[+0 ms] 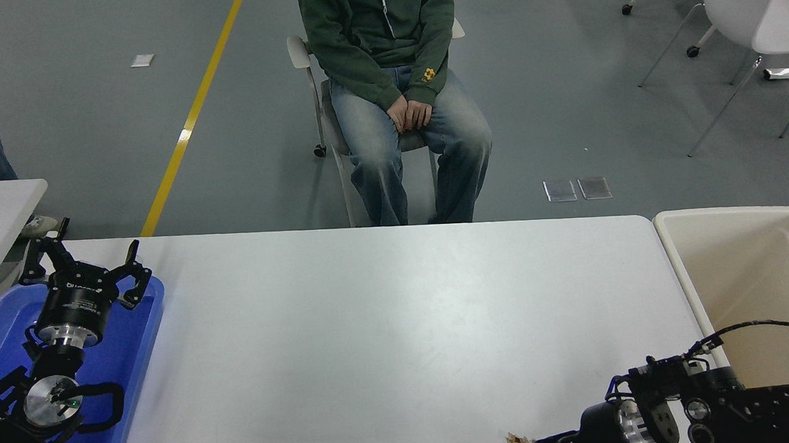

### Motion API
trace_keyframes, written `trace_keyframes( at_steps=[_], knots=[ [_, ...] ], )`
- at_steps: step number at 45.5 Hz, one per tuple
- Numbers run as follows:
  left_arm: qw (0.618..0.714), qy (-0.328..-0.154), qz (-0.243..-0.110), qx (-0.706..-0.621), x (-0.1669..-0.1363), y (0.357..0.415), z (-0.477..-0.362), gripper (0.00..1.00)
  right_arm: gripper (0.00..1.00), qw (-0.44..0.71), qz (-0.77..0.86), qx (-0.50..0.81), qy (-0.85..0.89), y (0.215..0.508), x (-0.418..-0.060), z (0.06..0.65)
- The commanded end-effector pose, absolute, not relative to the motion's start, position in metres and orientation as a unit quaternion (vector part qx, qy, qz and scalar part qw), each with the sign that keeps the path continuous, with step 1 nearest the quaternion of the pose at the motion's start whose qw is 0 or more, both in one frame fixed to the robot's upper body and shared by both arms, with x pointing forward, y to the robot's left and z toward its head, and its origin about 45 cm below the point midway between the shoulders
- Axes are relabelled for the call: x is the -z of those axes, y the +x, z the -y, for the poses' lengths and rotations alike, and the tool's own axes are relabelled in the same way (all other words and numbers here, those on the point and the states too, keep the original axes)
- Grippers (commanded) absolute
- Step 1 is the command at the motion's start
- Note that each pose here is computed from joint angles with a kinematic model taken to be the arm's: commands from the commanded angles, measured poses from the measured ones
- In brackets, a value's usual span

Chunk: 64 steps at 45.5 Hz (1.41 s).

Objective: Clean the table surface

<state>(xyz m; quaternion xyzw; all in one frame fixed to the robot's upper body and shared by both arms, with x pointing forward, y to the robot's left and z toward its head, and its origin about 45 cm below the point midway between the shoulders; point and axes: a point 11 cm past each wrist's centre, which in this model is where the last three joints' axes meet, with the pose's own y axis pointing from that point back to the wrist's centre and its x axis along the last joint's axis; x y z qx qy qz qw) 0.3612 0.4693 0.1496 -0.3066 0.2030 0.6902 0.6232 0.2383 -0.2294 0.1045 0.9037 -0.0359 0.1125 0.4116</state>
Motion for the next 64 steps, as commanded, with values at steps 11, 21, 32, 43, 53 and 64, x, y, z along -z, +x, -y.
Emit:
trace_keyframes(
  at_steps=[11, 21, 32, 43, 53, 64],
  knots=[
    [0.6232, -0.307, -0.203, -0.6902, -0.1496, 0.3612, -0.469, 1.0, 0.0, 0.374, 0.124, -0.129, 0.91, 0.3, -0.186, 0.246],
    [0.6236, -0.307, -0.203, -0.6897, -0.1497, 0.3613, -0.469, 1.0, 0.0, 0.35, 0.169, -0.144, 0.91, 0.338, -0.257, 0.265],
    [0.6232, -0.307, -0.203, -0.6902, -0.1496, 0.3612, -0.469, 1.0, 0.0, 0.333, 0.193, -0.163, 0.908, 0.356, -0.308, 0.277],
    [0.6232, -0.307, -0.203, -0.6902, -0.1496, 0.3612, -0.469, 1.0, 0.0, 0.321, 0.212, -0.174, 0.906, 0.363, -0.346, 0.289],
    [0.6232, -0.307, -0.203, -0.6902, -0.1496, 0.3612, -0.469, 1.0, 0.0, 0.32, 0.217, -0.171, 0.906, 0.363, -0.351, 0.295],
    [0.6232, -0.307, -0.203, -0.6902, -0.1496, 0.3612, -0.469, 1.0, 0.0, 0.318, 0.215, -0.171, 0.907, 0.363, -0.35, 0.292]
  ],
)
